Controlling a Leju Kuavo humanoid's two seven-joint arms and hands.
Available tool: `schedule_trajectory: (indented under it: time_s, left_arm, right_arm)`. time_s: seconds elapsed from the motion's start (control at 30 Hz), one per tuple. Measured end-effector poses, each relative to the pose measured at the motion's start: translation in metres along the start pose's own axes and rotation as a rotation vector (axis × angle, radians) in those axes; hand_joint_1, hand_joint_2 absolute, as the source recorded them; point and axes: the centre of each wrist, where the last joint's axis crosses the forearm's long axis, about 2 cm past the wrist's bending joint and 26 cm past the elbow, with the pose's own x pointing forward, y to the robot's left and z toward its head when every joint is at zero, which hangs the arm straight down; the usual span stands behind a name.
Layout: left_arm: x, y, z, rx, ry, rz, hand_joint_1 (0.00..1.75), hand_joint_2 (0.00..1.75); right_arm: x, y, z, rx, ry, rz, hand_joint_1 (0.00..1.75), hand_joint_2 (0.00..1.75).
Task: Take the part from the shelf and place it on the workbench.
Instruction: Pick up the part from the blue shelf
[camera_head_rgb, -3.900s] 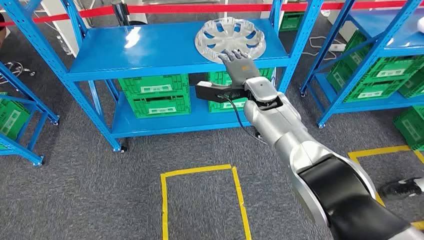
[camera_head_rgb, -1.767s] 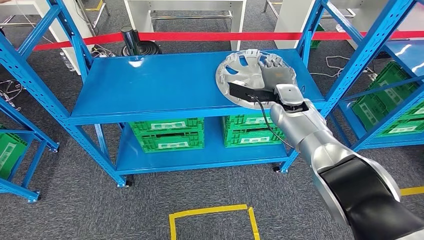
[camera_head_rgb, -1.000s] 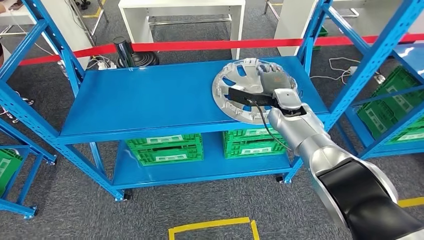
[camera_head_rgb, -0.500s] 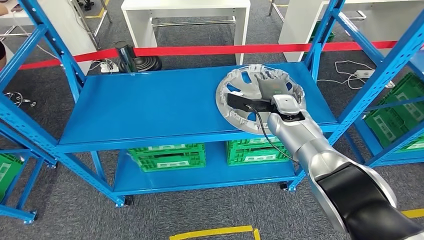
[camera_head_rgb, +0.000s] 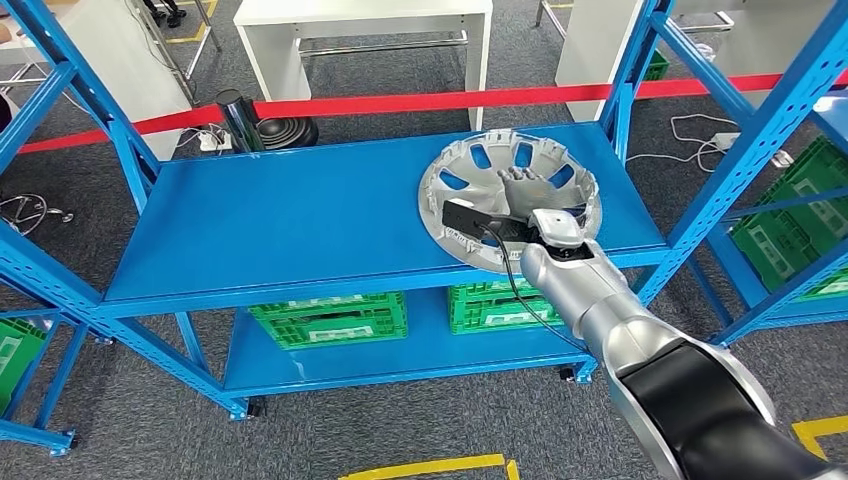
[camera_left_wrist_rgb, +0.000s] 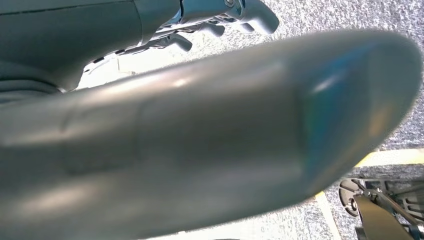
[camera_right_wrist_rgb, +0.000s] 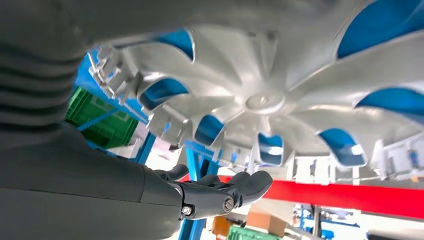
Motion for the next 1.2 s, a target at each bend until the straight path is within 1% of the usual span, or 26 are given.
schedule_trajectory:
  time_s: [0.37, 0.8, 1.0, 1.13, 1.2]
  left_arm:
    - [0.0, 0.0, 0.0, 0.0, -0.003, -0.001, 0.0, 0.0]
    - [0.0, 0.0, 0.0, 0.0, -0.003, -0.003, 0.0, 0.0]
    - [-0.001, 0.0, 0.0, 0.001, -0.003, -0.003, 0.0, 0.0]
    - [-0.001, 0.0, 0.0, 0.004, -0.005, -0.002, 0.0, 0.0]
    - [-0.001, 0.0, 0.0, 0.005, -0.006, -0.002, 0.0, 0.0]
  right_arm:
    - [0.007, 0.01, 0.001, 0.057, -0.027, -0.055, 0.0, 1.75]
    - [0.006, 0.027, 0.004, 0.157, 0.041, -0.066, 0.0, 1.75]
    - [0.005, 0.028, 0.004, 0.166, 0.05, -0.071, 0.0, 1.75]
    - [0.005, 0.03, 0.005, 0.185, 0.074, -0.081, 1.73, 1.75]
    - [0.005, 0.033, 0.005, 0.191, 0.081, -0.093, 1.75, 1.75]
